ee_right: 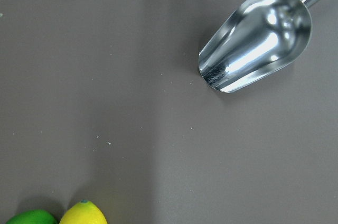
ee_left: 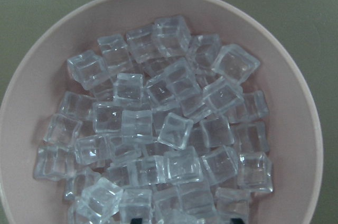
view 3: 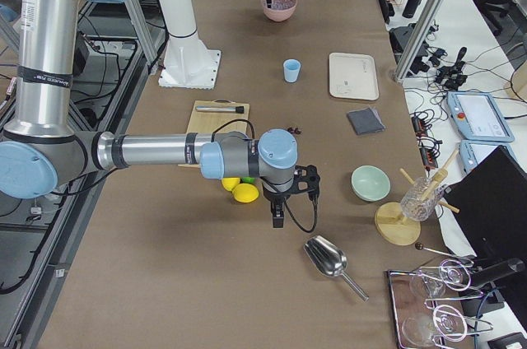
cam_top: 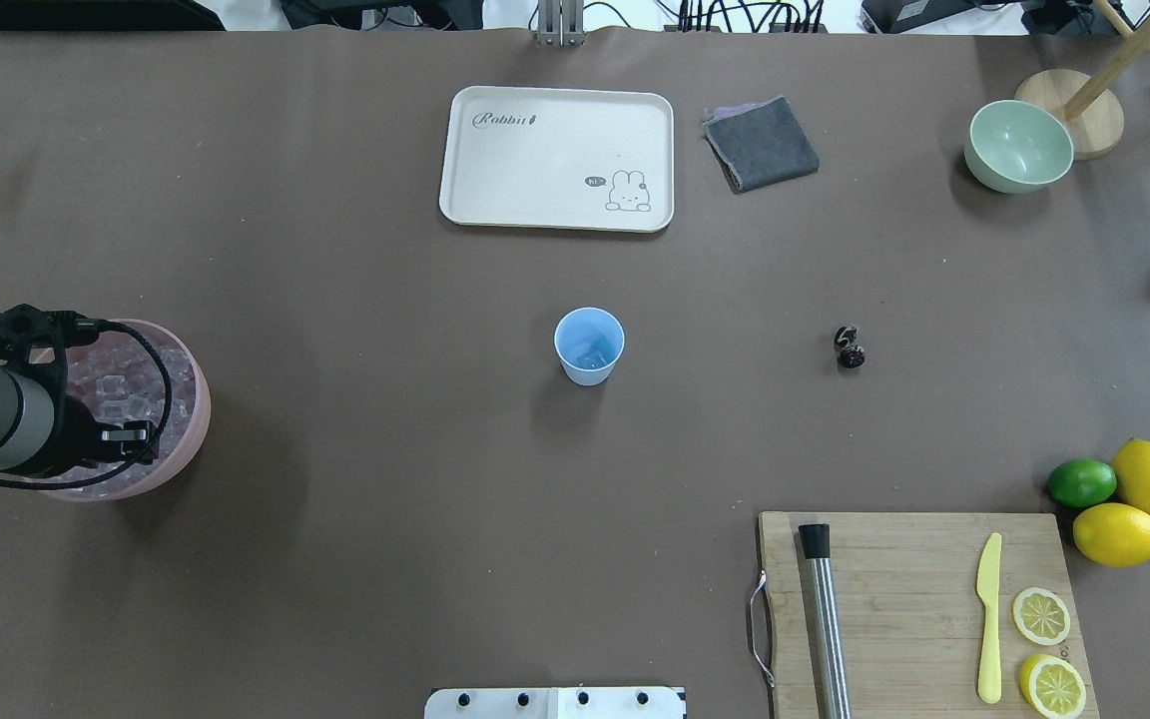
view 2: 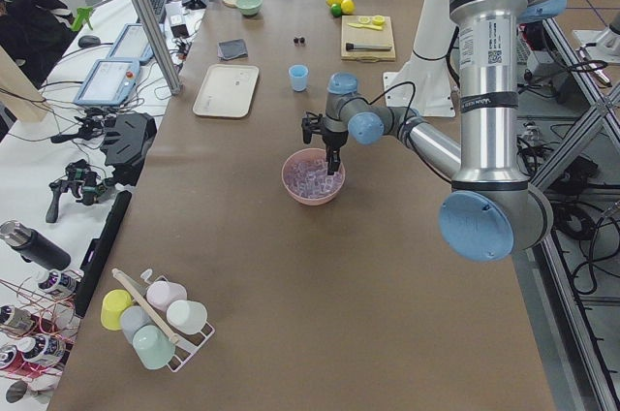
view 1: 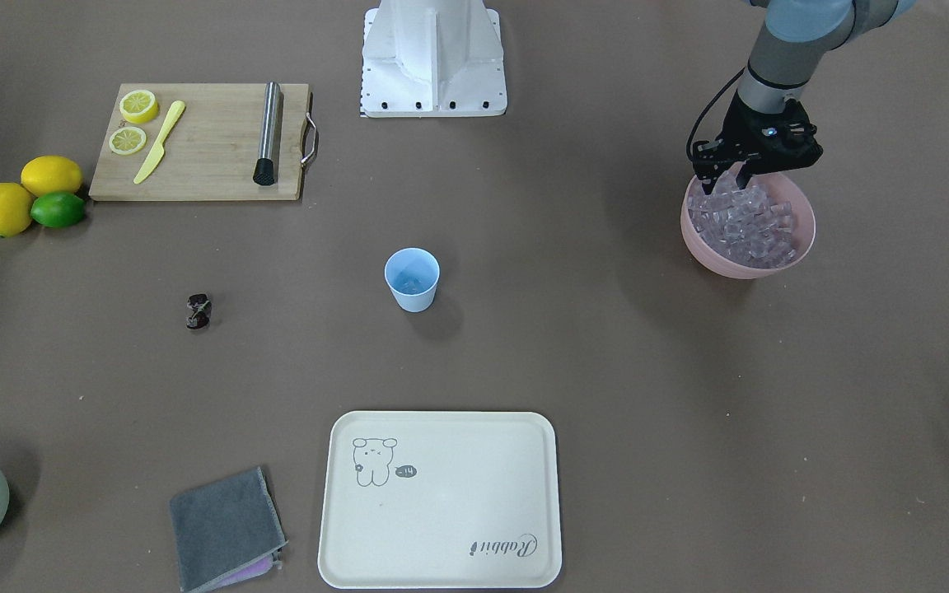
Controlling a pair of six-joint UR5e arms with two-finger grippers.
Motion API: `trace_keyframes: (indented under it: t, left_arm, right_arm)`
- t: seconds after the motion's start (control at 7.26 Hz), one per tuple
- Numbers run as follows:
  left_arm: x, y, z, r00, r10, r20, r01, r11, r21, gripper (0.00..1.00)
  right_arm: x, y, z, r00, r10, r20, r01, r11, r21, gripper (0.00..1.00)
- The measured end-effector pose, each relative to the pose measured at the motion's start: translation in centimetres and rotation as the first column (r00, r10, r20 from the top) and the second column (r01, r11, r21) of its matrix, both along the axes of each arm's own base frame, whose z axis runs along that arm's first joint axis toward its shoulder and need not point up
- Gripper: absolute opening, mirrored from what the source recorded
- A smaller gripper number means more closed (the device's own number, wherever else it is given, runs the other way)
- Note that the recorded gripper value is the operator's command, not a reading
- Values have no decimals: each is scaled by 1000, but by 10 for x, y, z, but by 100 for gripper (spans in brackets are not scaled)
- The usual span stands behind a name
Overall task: Put ice and cherries in cup
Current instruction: 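Lower the left gripper into the bowl and grasp another ice cube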
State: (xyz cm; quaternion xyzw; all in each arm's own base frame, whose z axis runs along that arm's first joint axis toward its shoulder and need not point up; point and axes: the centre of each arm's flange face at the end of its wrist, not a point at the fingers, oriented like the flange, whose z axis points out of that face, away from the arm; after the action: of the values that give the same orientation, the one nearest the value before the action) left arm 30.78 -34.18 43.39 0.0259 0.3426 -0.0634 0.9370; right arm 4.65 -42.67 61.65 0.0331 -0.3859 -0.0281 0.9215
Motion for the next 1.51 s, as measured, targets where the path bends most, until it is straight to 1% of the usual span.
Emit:
trace_keyframes:
  t: [0.41, 0.55, 0.83, 1.1, 1.24, 1.51]
  left_arm:
    - [2, 1, 2, 1000, 6, 4, -6, 1000, -2, 57]
    - [3, 1, 4, 1000, 15, 8, -15, 1000, 3, 56]
    - [2, 0, 6, 999, 39, 16, -40, 999, 23, 38]
    - [1, 0, 6, 999, 45, 17, -46, 999, 29, 14]
    - [1, -1, 6, 999, 45, 17, -45, 999, 30, 11]
    - [-4, -4, 0, 999, 48, 11, -48, 998, 47, 10]
  right_arm:
    - [0, 1, 1, 1000, 0, -3, 0, 1000, 0, 100]
    - [0, 2, 1, 1000, 0, -4, 0, 1000, -1, 100]
    - [1, 3, 3, 1000, 0, -6, 0, 1000, -3, 100]
    - [1, 6, 5, 1000, 0, -8, 0, 1000, -6, 100]
    - [1, 6, 5, 1000, 0, -8, 0, 1000, -6, 100]
    - [1, 6, 4, 1000, 0, -7, 0, 1000, -5, 100]
